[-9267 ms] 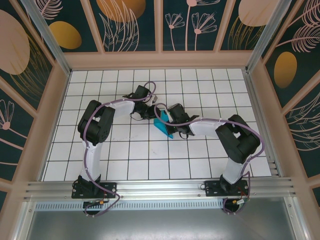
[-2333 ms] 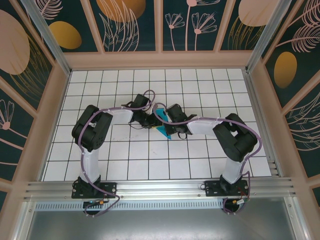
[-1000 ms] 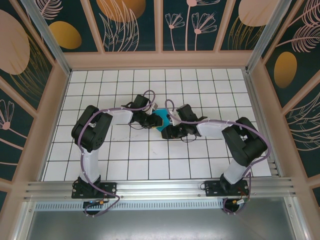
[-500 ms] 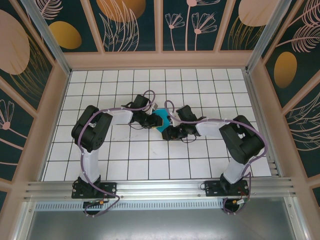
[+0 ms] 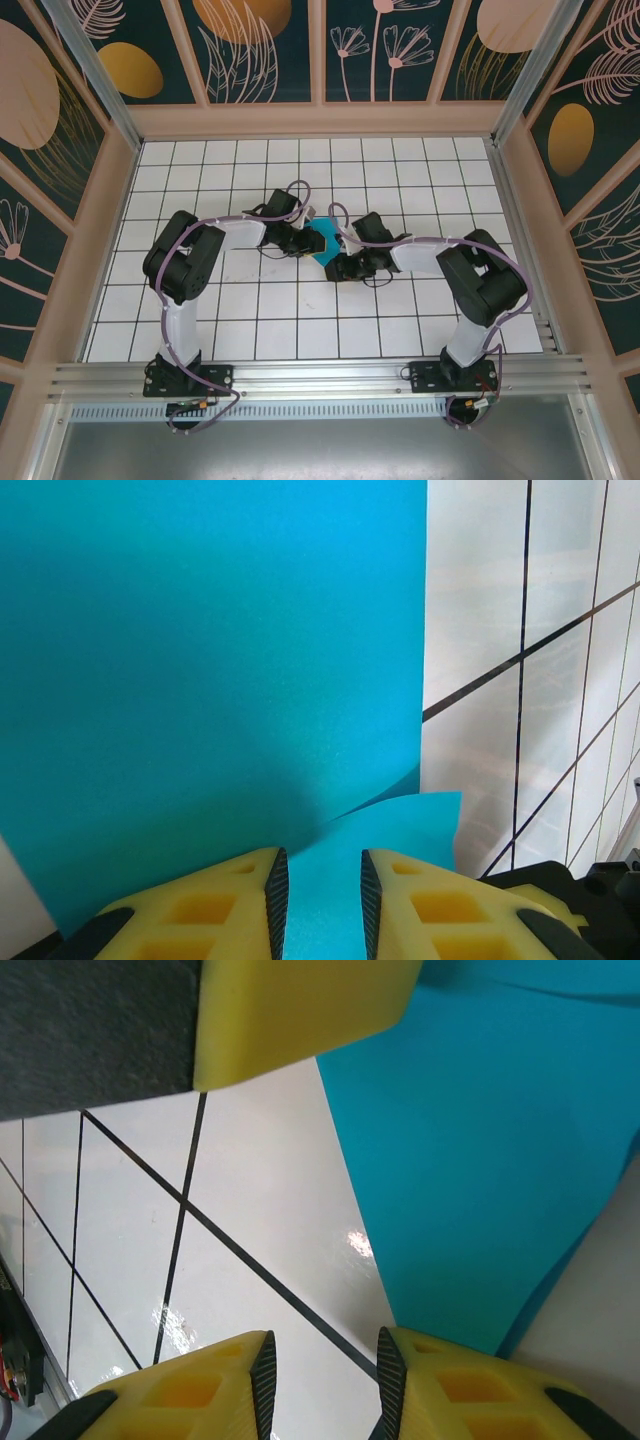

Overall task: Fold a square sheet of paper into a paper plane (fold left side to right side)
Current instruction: Third fold the triangle at the center of the table.

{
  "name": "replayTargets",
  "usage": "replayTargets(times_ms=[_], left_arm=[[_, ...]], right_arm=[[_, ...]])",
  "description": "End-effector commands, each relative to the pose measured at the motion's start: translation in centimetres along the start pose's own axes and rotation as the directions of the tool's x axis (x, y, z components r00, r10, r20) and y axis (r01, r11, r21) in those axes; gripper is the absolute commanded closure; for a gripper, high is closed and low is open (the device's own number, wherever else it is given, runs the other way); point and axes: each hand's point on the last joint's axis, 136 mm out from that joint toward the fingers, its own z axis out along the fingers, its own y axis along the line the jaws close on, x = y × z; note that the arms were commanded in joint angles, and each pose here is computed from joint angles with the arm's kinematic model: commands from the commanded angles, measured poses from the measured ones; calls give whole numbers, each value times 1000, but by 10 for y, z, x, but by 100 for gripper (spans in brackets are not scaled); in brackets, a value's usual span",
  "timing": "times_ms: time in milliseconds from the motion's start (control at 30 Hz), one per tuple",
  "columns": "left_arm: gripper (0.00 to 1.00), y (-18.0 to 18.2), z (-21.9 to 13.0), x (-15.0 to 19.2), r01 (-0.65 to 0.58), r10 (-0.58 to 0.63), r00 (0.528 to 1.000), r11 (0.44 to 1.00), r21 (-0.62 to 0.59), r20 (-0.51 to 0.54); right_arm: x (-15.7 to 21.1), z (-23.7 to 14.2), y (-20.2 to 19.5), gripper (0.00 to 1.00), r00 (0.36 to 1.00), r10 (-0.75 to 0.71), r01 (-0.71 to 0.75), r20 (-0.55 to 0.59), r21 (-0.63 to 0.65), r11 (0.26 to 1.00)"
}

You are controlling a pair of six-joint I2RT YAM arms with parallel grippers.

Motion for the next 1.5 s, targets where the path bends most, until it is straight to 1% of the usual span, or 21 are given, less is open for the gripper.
replayTargets(times_ms=[0, 100, 233, 333, 433, 500, 667, 833, 933, 1033, 1167, 1467], left_arm=[[71, 11, -1, 9, 8, -9, 1000, 999, -49, -19], [71, 11, -1, 9, 5, -6, 1000, 999, -52, -17], [71, 11, -2, 7, 0, -1, 1000, 998, -55, -12], [71, 3, -6, 3, -13, 13, 1000, 999, -39, 3], [71, -6, -13, -3, -30, 31, 999, 999, -35, 22], [71, -12, -17, -7, -38, 39, 999, 999, -29, 36], [71, -24, -27, -9, -46, 46, 997, 999, 2, 60], [71, -43, -38, -6, -67, 64, 995, 997, 33, 77], [71, -54, -37, 1, -74, 70, 995, 996, 54, 71], [71, -60, -30, 11, -69, 65, 997, 995, 70, 51], [72, -58, -19, 20, -47, 45, 998, 996, 72, 31], [73, -57, 3, 32, -15, 16, 1000, 996, 90, -9]], right_arm=[[10, 3, -16, 66, 998, 34, -32, -43, 58, 998], [17, 4, -24, 68, 997, 56, -51, -59, 91, 995], [30, 4, -32, 75, 992, 97, -88, -80, 115, 990], [41, 4, -39, 84, 986, 142, -130, -92, 126, 984], [48, 3, -46, 96, 977, 188, -175, -96, 133, 976], [51, 2, -50, 100, 972, 215, -202, -92, 135, 970], [58, 2, -58, 100, 958, 271, -257, -94, 135, 957], [61, 5, -61, 100, 954, 281, -265, -108, 138, 954], [61, 6, -61, 100, 954, 278, -263, -108, 135, 955], [59, 7, -62, 100, 954, 279, -263, -108, 139, 955], [58, 7, -63, 100, 955, 274, -257, -109, 148, 955], [55, 7, -63, 100, 956, 272, -254, -110, 155, 955]])
